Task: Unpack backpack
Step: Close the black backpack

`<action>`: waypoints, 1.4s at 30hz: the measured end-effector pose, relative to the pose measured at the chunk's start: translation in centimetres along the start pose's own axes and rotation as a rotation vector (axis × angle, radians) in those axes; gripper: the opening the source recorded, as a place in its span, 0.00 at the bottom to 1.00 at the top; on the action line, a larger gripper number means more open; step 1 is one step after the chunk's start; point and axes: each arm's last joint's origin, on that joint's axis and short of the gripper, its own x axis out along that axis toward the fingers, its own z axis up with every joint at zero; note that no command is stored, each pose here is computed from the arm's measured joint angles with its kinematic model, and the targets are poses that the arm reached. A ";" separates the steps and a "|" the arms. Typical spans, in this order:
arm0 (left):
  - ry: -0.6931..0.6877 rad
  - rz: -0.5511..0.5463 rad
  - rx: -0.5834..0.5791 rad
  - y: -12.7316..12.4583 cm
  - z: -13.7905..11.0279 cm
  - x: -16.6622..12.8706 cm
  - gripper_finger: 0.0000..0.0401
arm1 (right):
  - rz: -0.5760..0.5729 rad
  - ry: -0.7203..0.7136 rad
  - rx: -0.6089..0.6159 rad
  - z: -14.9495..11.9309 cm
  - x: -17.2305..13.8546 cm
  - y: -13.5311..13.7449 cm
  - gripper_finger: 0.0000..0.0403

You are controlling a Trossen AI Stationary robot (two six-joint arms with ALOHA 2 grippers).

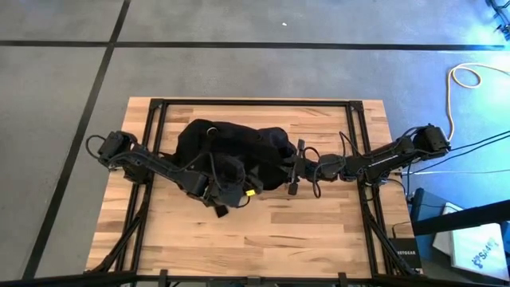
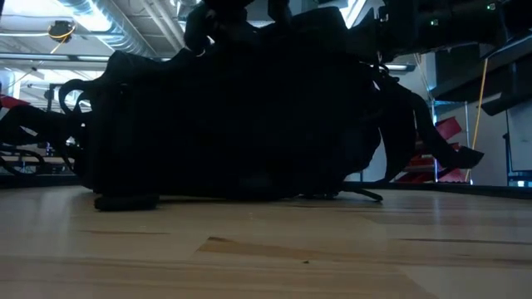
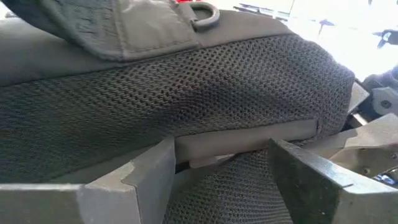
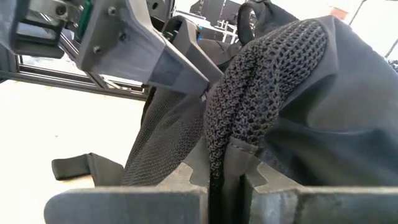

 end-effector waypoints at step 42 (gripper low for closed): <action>0.057 -0.102 0.124 -0.4 -0.3 -0.4 0.00 | -0.075 0.059 0.108 0.8 4.4 0.0 0.67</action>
